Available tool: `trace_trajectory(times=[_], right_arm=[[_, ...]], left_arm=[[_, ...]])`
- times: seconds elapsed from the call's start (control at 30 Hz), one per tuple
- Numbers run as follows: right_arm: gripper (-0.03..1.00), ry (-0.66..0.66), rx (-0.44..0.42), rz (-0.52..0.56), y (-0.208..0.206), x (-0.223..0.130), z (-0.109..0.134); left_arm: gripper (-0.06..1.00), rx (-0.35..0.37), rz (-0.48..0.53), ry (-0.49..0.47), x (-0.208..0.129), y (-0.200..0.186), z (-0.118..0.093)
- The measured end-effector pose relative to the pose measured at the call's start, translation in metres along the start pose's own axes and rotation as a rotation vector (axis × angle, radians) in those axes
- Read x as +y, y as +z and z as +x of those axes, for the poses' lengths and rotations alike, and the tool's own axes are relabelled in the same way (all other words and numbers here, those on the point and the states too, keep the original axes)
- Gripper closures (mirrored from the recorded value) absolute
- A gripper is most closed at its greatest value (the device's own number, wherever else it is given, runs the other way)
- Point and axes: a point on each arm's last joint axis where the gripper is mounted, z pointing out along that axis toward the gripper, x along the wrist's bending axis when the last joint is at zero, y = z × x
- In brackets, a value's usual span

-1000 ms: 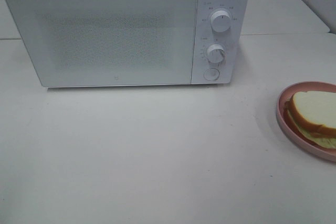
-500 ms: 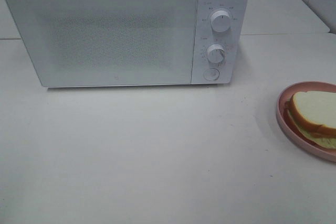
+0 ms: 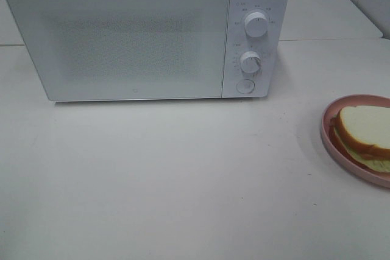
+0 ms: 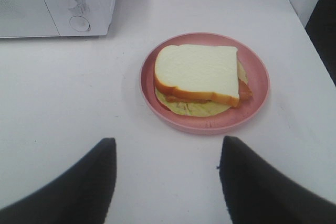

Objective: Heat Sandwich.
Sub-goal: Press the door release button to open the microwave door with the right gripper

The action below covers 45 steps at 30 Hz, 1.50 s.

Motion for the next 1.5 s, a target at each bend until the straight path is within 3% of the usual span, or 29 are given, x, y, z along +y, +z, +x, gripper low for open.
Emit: trace_trajectory(times=[0.27,0.5,0.83,1.1,1.3,1.5], right_arm=[[0.39,-0.007,-0.004,-0.067,0.014,0.025,0.000],[0.39,-0.041,-0.009,-0.192,0.029,0.053,-0.001],[0.39,-0.033,-0.003,-0.184,0.048,0.066,-0.001],[0.39,-0.033,0.067,-0.174,0.070,0.079,0.005],[0.48,-0.078,0.137,-0.190,0.089,0.090,0.014],[0.68,-0.069,0.202,-0.198,0.115,0.099,0.028]], left_arm=[[0.26,0.000,0.000,0.000,0.000,0.000,0.000],[0.26,0.000,0.000,0.000,0.000,0.000,0.000],[0.26,0.000,0.000,0.000,0.000,0.000,0.000],[0.26,0.000,0.000,0.000,0.000,0.000,0.000],[0.26,0.000,0.000,0.000,0.000,0.000,0.000],[0.26,0.000,0.000,0.000,0.000,0.000,0.000]])
